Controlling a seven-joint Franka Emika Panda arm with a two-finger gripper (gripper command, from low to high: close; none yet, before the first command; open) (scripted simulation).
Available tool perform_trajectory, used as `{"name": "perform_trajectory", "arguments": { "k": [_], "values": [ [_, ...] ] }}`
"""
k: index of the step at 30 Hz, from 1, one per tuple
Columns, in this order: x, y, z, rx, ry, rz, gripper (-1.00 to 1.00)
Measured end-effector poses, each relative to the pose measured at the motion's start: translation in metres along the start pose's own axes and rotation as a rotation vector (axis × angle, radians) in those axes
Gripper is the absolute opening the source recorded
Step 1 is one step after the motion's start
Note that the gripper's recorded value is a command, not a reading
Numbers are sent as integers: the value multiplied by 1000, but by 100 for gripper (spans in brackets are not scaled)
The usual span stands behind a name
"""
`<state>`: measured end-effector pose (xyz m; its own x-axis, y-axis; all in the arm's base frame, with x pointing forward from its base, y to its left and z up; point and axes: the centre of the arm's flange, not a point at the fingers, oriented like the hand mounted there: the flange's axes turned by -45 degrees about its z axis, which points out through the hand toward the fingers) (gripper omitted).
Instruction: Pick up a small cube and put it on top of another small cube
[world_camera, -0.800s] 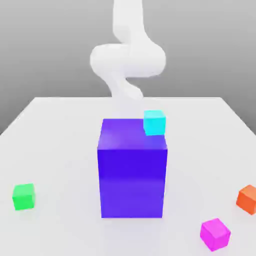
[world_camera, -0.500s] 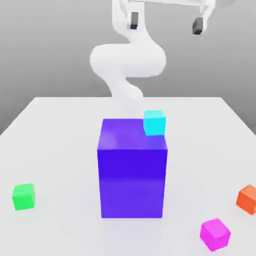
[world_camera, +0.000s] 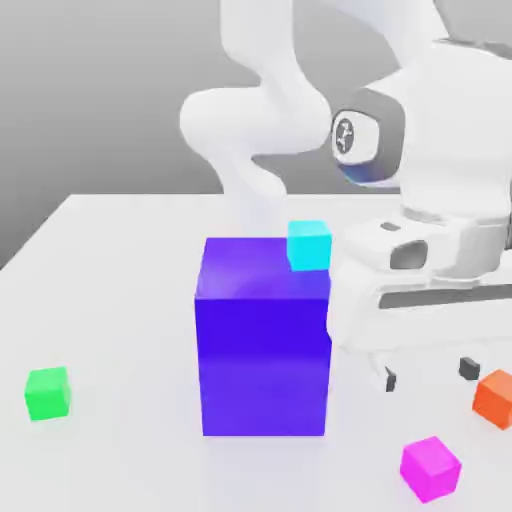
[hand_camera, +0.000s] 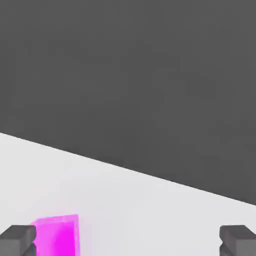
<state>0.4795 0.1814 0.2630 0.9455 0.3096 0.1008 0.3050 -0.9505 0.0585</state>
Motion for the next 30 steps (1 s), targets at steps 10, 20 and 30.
{"name": "perform_trajectory", "arguments": {
  "k": [10,20,30],
  "values": [
    [-30,-43,126,62,-98,-53,-100],
    [-25,-40,81,62,-98,-53,-100],
    [-82,193,56,15,-132,207,-100]
  ]
}}
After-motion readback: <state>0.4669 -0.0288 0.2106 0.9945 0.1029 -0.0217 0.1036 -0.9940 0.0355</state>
